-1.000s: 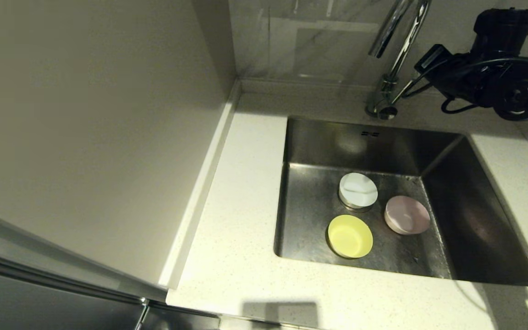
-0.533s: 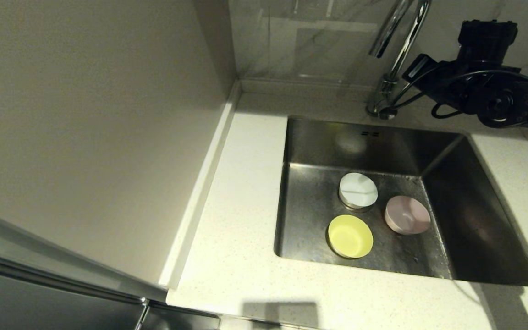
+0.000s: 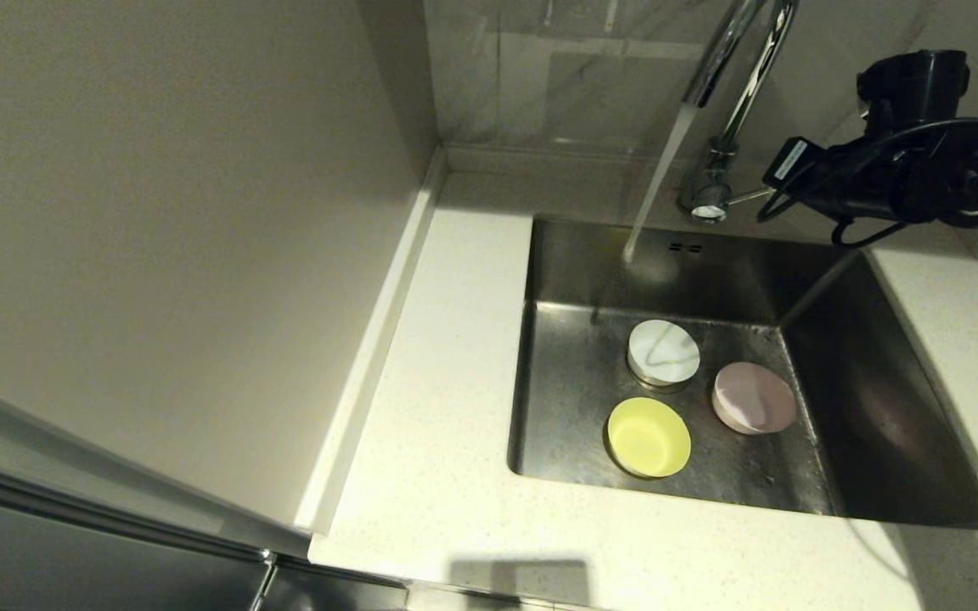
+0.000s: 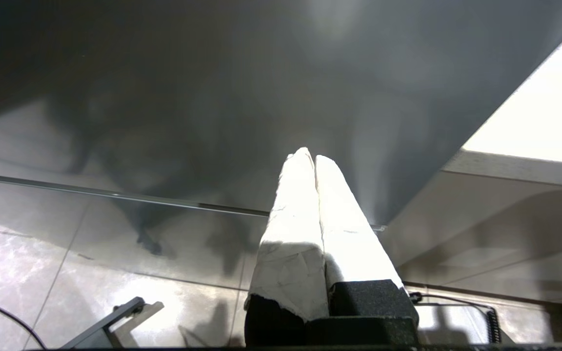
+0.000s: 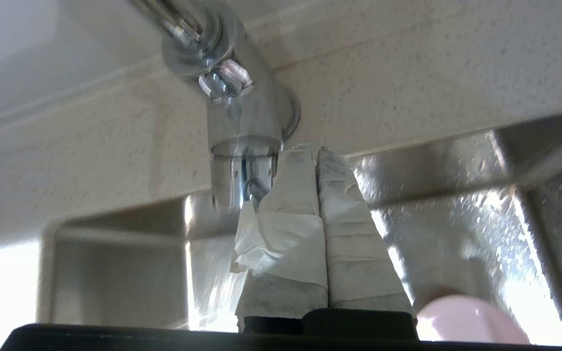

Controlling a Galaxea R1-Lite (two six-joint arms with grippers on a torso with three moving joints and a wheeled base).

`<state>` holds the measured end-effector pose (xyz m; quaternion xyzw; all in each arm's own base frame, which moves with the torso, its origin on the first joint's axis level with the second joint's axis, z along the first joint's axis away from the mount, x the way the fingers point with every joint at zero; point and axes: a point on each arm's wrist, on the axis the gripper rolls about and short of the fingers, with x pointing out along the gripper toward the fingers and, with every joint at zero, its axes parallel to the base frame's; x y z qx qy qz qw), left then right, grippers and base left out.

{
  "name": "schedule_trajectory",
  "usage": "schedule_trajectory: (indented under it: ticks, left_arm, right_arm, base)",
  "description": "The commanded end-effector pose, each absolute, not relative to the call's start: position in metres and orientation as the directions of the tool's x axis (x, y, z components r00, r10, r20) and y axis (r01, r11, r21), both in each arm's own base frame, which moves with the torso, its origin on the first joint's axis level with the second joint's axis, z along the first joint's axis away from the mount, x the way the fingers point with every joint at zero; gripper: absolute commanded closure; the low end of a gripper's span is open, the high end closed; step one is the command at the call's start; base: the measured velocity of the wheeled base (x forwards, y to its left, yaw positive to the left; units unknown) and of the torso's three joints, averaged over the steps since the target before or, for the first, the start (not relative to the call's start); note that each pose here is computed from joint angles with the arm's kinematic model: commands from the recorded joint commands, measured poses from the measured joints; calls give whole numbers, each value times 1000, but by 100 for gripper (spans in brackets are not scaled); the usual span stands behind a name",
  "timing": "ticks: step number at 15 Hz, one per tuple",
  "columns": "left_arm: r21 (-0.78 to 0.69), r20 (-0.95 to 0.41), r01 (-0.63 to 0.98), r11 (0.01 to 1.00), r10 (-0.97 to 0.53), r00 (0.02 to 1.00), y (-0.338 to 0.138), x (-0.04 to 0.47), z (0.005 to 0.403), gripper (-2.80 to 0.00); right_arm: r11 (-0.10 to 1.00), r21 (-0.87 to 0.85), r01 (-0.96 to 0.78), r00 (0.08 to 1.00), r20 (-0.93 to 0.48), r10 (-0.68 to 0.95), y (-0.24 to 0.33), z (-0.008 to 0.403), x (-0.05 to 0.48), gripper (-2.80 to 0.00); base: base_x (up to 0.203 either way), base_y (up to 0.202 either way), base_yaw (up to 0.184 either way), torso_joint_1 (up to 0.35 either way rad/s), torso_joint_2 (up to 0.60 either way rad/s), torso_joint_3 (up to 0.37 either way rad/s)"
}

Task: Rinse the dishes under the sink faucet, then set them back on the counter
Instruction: Turn on the faucet, then wait for the water to rinse the bowl

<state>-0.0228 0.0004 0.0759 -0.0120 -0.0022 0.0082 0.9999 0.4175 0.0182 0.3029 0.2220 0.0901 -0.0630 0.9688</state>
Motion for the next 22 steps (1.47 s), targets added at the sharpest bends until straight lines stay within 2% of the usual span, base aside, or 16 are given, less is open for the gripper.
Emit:
schedule_trajectory:
  ticks: [1,4,5,7,10,12,15,17,22]
  left_arm:
    - [-25,6,-17,1000,17,1000,0,-23,76,0]
    - [-25,6,-17,1000,17,1000,0,-23,76,0]
    - [-25,6,-17,1000,17,1000,0,-23,76,0]
    - [-25,6,-17,1000,17,1000,0,-23,76,0]
    - [-25,6,-17,1000,17,1000,0,-23,76,0]
    - [-25,6,-17,1000,17,1000,0,-23,76,0]
    - [-25,6,-17,1000,17,1000,0,-23,76,0]
    - [-25,6,-17,1000,17,1000,0,-23,76,0]
    - [-25,6,-17,1000,17,1000,0,-23,76,0]
  right_arm:
    - [887,432,165,976,-199,-85,9,308,410,0]
    - [855,500,141,989,-41,-139,2,319,418,0]
    - [853,482,200,976,-22,-217,-5,320,418,0]
    - [858,372,355,929,-33,-370,-21,314,421,0]
    - [777,77,625,780,-113,-616,-46,285,420,0]
    - [728,-19,685,717,-156,-679,-54,271,409,0]
    - [713,-97,695,686,-209,-697,-55,267,366,0]
    - [717,-130,685,683,-228,-694,-55,272,319,0]
    - [861,-113,496,794,-341,-503,-31,223,162,0]
  base:
    - [0,0,0,0,0,0]
    - [0,0,0,0,0,0]
    - [0,0,0,0,0,0]
    - [0,0,0,0,0,0]
    - [0,0,0,0,0,0]
    - [0,0,0,0,0,0]
    - [0,0,0,0,0,0]
    - [0,0,0,0,0,0]
    - [0,0,0,0,0,0]
